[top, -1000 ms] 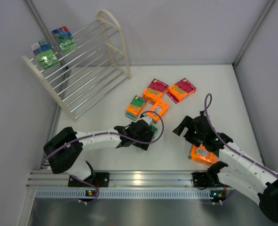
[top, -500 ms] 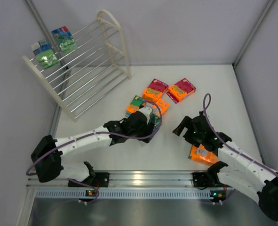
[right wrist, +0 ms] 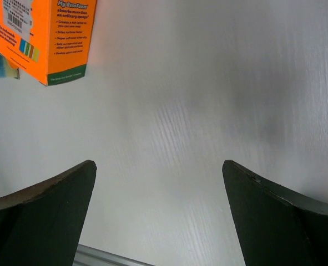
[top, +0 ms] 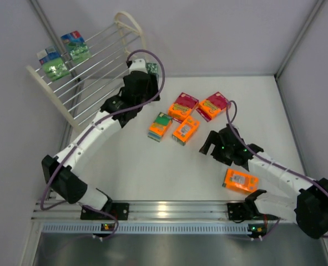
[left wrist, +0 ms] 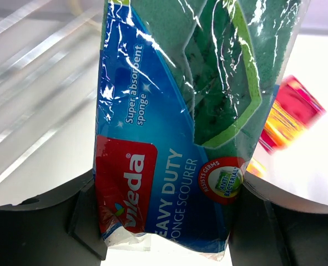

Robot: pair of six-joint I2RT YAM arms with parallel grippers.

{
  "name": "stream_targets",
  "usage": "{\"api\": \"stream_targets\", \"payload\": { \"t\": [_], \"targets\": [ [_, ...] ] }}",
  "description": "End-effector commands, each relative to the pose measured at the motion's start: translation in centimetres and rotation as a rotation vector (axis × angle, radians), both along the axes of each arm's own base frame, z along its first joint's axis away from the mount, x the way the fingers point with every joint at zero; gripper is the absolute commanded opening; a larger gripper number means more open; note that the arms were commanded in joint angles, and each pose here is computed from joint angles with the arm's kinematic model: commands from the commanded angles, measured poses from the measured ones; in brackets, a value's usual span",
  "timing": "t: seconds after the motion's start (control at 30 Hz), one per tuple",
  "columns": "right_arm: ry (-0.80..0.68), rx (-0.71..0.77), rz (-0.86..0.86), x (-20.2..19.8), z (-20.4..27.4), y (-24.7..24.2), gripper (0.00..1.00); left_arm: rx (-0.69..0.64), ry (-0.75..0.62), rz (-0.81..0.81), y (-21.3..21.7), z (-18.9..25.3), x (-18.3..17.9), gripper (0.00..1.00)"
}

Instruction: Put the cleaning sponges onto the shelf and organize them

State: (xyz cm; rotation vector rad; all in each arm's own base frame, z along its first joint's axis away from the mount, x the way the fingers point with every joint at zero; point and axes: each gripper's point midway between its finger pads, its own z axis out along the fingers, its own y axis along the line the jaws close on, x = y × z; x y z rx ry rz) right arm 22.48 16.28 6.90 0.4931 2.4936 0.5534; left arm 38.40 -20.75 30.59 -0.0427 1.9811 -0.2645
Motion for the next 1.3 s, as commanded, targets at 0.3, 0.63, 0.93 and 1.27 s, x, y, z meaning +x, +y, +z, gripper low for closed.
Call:
{"api": "stream_targets", "payload": {
  "t": [0.3, 0.63, 0.93, 1.27],
  "targets": [
    [-0.151, -0.057, 0.160, 4.9, 4.2, 2.5, 1.00, 0.072, -0.260, 0.432, 9.0, 11.3, 12.1, 0.63],
    [-0.144, -0.068, 0.147, 4.2, 3.1, 1.8, 0.99, 0.046, -0.354, 0.578, 11.7, 14.0, 15.5, 0.63],
    [-0.172, -0.068, 0.133, 4.6, 3.0, 1.7, 0.99, -0.013, -0.439, 0.665, 14.9, 16.1, 16.7, 0.65],
    [-0.163, -0.085, 0.150, 4.9, 2.9, 1.8, 0.99, 0.003, -0.415, 0.681, 15.1, 14.3, 17.8, 0.66]
  ]
}}
